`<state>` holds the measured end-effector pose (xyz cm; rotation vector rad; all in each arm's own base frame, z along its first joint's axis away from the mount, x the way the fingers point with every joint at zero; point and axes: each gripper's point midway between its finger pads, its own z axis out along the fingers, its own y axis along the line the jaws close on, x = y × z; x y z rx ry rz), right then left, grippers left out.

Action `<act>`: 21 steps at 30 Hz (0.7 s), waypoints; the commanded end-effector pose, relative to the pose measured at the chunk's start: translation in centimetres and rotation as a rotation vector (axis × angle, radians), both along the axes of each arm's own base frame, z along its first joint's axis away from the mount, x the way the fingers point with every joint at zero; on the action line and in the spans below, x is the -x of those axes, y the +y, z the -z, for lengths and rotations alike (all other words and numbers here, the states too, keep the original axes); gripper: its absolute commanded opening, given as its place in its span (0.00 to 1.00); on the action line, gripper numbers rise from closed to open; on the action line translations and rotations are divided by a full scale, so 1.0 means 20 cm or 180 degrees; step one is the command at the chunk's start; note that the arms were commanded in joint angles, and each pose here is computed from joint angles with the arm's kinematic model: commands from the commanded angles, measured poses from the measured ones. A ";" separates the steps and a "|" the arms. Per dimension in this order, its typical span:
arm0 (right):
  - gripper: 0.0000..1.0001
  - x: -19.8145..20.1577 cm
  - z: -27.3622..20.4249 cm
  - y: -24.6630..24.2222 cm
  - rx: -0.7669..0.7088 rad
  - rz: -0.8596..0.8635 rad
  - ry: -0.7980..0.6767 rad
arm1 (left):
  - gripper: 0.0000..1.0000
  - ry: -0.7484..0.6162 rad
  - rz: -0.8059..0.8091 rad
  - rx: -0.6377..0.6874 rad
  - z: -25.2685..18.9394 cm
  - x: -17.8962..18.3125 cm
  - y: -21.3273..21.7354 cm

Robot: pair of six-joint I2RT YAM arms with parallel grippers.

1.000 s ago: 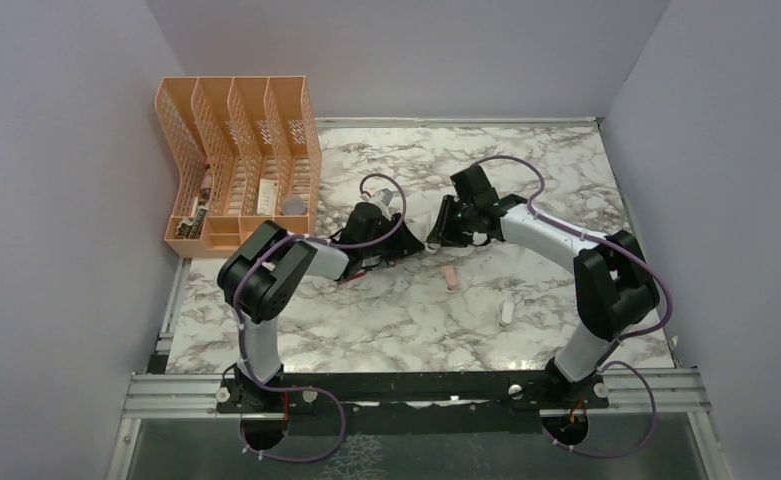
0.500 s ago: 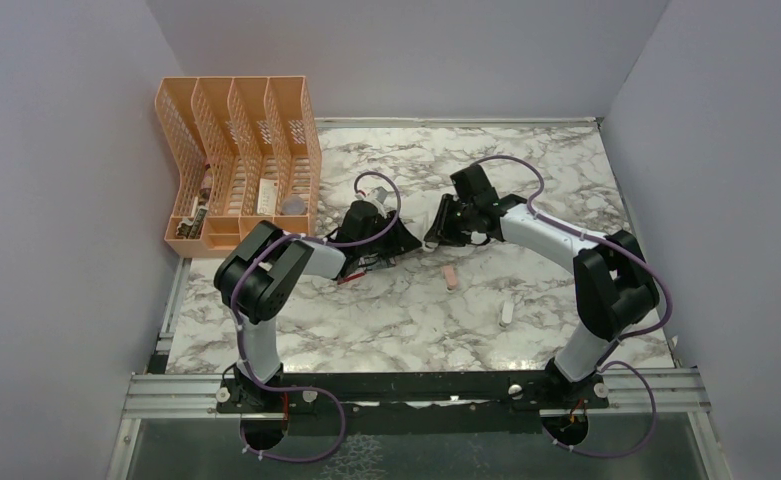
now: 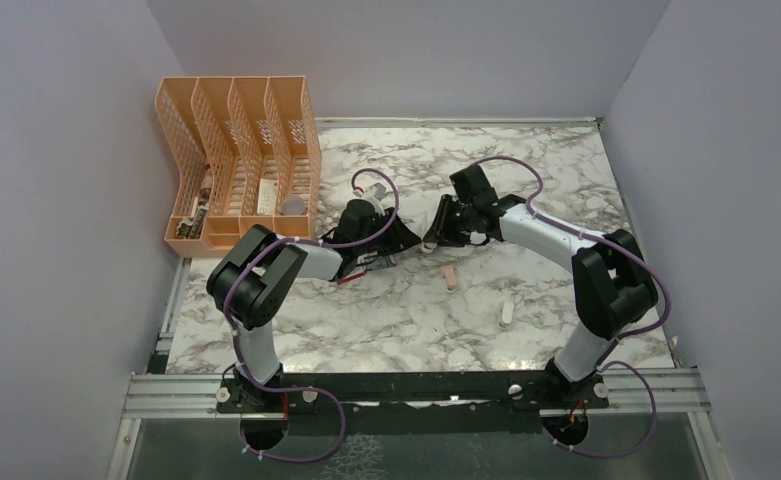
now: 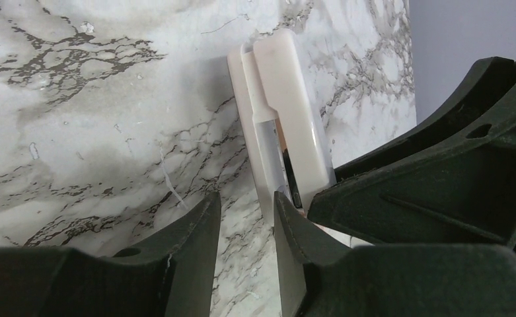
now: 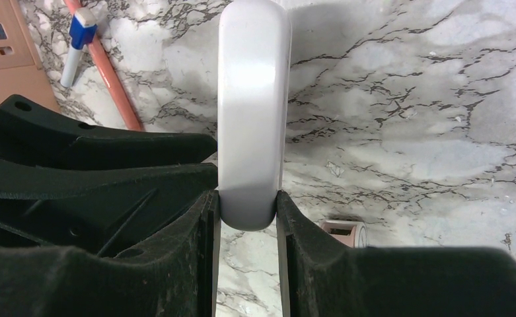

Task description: Load the staples into the stapler

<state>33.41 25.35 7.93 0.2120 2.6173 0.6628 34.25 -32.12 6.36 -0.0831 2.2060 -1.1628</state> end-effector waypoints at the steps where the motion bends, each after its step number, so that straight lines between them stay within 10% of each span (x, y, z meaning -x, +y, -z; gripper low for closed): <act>1: 0.19 -0.04 -0.07 0.09 -0.0228 -0.0093 -0.0120 | 0.35 -0.0096 0.0135 0.0129 -0.04 0.00 -0.04; 21: 0.19 -0.14 -0.19 -0.02 0.0166 -0.0056 -0.0292 | 0.10 -0.0006 0.0304 0.0023 0.12 0.05 -0.05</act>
